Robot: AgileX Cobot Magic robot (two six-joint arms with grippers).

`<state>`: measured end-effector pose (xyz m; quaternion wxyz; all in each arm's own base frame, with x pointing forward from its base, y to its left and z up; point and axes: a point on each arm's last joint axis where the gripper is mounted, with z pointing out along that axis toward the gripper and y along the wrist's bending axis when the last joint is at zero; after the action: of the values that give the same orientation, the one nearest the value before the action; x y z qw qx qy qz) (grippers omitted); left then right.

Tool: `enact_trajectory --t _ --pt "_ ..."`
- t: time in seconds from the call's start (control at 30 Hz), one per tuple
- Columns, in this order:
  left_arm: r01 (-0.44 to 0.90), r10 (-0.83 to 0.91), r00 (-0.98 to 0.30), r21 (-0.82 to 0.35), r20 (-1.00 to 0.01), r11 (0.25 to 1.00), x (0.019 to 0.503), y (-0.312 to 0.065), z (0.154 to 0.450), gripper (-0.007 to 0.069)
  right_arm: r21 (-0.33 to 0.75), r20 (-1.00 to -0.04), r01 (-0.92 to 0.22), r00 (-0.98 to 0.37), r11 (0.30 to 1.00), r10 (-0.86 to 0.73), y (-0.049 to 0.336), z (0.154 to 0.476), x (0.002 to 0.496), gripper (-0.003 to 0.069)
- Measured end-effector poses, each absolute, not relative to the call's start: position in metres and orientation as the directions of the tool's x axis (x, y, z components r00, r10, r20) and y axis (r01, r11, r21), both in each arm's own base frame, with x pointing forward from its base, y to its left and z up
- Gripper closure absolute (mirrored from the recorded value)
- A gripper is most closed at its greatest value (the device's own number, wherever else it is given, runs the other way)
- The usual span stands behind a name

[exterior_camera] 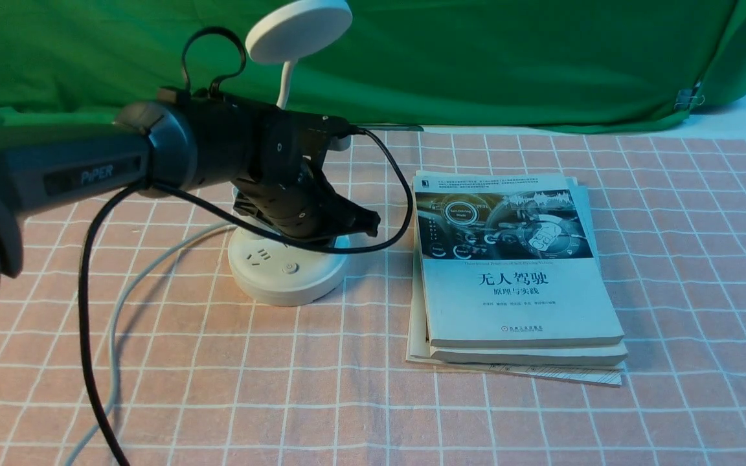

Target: Turn on the table lamp on the pink coffee tablecloth with your hand.

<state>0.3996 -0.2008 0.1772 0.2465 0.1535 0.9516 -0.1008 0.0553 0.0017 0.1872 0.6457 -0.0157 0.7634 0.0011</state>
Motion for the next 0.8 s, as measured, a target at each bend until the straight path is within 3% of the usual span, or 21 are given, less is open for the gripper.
enact_trajectory --t 0.3,0.5,0.6,0.8 --pt "0.336 0.228 -0.823 -0.122 -0.521 0.934 0.400 -0.200 0.183 0.0626 -0.019 -0.986 -0.025 -0.166 1.000 -0.023 0.002 0.187 0.055 0.0418" --pt "0.325 0.179 -0.805 -0.168 -0.565 0.931 0.392 -0.198 0.216 0.0626 -0.019 -0.986 -0.025 -0.166 1.000 -0.023 0.002 0.187 0.055 0.0418" --pt "0.318 0.164 -0.840 -0.225 -0.518 0.921 0.383 -0.200 0.222 0.0626 -0.019 -0.986 -0.025 -0.166 1.000 -0.023 0.002 0.187 0.055 0.0418" --pt "0.347 0.214 -0.881 -0.270 -0.423 0.898 0.359 -0.209 0.197 0.0626 -0.019 -0.986 -0.025 -0.166 1.000 -0.023 0.002 0.187 0.055 0.0418"
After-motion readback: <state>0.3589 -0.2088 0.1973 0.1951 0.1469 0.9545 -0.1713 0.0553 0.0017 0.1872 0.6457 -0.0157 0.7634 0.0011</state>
